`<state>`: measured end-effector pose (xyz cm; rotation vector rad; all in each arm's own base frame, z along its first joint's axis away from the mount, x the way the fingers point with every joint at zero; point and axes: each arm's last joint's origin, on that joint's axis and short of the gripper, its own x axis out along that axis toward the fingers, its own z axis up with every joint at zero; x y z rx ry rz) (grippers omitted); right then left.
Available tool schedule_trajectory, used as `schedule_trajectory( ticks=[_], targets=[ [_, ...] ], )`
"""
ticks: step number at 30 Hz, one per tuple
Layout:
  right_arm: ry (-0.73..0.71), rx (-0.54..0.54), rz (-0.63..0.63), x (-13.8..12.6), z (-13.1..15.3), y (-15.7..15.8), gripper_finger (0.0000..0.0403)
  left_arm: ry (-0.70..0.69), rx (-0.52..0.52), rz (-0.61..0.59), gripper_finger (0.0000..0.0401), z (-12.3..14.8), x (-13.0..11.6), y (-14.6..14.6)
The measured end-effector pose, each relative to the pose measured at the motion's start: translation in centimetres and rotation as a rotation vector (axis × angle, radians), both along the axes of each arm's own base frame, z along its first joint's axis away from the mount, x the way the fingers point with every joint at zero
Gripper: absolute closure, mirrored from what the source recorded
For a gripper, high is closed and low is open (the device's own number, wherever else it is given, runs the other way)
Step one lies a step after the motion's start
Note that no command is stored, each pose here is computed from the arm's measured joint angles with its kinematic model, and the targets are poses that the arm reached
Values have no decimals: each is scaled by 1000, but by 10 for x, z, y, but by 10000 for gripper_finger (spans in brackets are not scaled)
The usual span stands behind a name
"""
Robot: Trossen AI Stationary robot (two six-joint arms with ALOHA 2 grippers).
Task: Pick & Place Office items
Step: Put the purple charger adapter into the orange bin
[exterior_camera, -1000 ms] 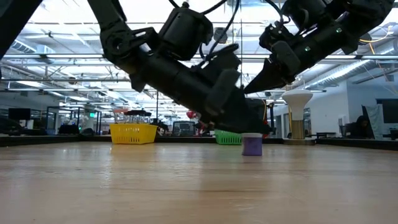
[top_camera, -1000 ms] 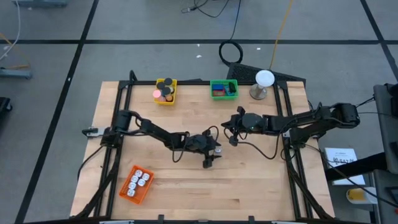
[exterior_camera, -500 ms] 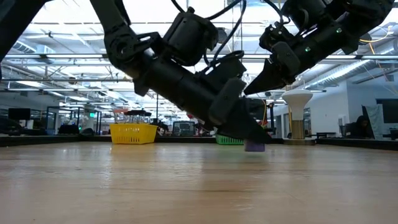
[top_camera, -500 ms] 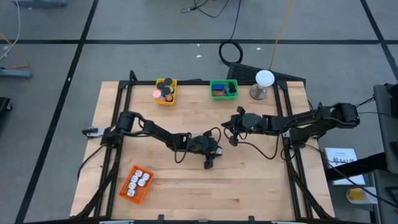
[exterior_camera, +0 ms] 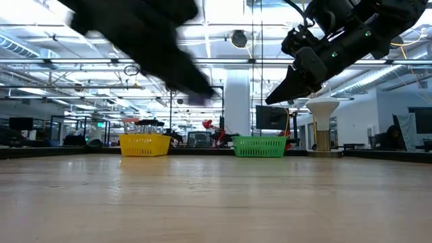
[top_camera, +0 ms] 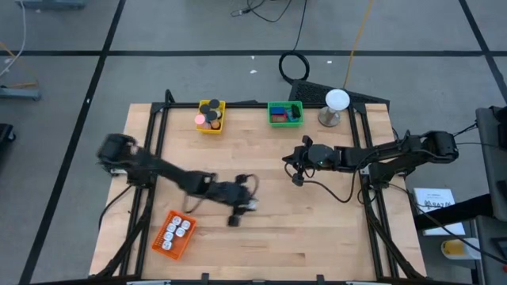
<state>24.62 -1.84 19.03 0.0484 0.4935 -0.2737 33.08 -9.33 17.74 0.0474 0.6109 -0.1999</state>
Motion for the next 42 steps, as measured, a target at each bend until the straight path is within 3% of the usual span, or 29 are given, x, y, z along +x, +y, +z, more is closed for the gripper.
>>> schedule_trajectory(
  ticks=[5,11,22,28,42],
  targets=[
    [-4,-1,-1,0,0,0,402,46,-59,-84,266,18,-71,-36],
    [-23,-3,-1,1,2,0,402,109,-80,-73,266,29,-141,-71],
    [-23,0,-2,1,2,0,402,130,-145,-49,266,23,-218,-121],
    [-23,0,-2,1,2,0,403,142,-142,78,266,8,-245,-126],
    [-23,0,-2,1,2,0,403,227,-132,164,266,-28,-253,-141]
  ],
)
